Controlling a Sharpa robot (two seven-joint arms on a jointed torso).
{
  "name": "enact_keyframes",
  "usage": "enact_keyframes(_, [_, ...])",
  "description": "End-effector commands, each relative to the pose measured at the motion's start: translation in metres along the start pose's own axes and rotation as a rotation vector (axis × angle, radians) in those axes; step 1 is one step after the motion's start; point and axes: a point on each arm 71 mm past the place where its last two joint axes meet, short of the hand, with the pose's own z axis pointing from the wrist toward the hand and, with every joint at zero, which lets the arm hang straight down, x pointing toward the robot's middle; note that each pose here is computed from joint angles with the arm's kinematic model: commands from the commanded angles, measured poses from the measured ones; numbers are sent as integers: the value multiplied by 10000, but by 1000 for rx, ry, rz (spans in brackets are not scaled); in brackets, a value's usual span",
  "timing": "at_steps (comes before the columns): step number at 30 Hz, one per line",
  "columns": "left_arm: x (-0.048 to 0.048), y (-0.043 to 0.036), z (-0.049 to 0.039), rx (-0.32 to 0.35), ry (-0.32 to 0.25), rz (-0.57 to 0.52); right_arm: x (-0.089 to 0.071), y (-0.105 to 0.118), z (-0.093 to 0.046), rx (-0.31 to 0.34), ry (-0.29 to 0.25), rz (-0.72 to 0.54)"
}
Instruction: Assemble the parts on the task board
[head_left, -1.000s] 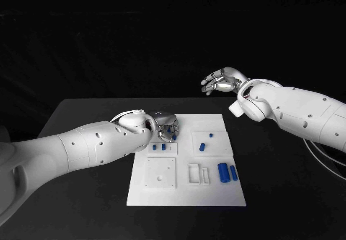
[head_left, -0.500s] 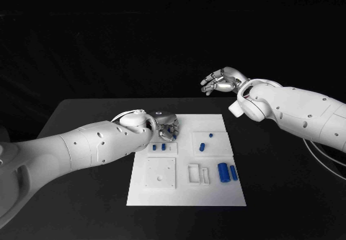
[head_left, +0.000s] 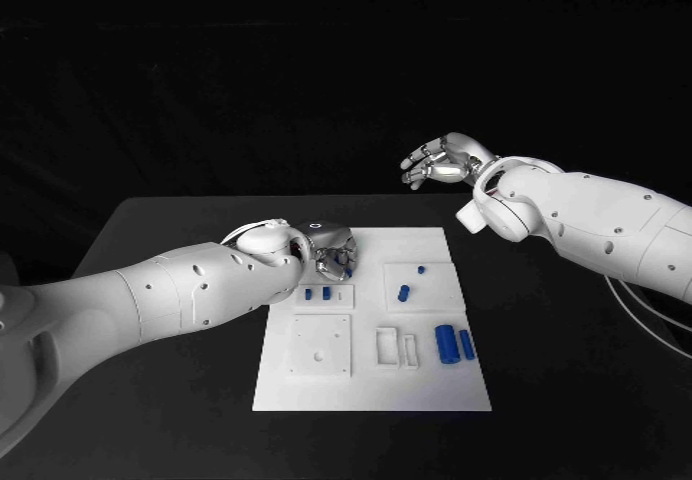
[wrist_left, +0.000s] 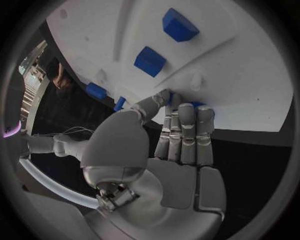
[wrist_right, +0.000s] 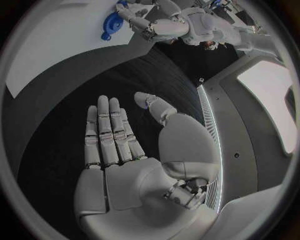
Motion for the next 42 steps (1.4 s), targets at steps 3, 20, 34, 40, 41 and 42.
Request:
enact_keyframes(3, [92,70,-70,-2,-12,-43,10,14,3,-10,6,2])
enact_keyframes(20, [-38,289,-312,-9,-183,-241,1,10,-9,-12,7,2])
enact_keyframes(34, [-170,384,-529,-36,-119,-360,-33,-17,-29,-6,0,0])
enact_keyframes(40, [-147,500,-596,-63,-88,-336,-38,-19,-36,-5,0,0])
enact_keyframes(41, [-145,504,-602,-63,-86,-334,-40,-21,-38,-5,0,0])
enact_keyframes(42, [-143,506,-606,-63,-84,-331,-42,-23,-38,-5,-1,0])
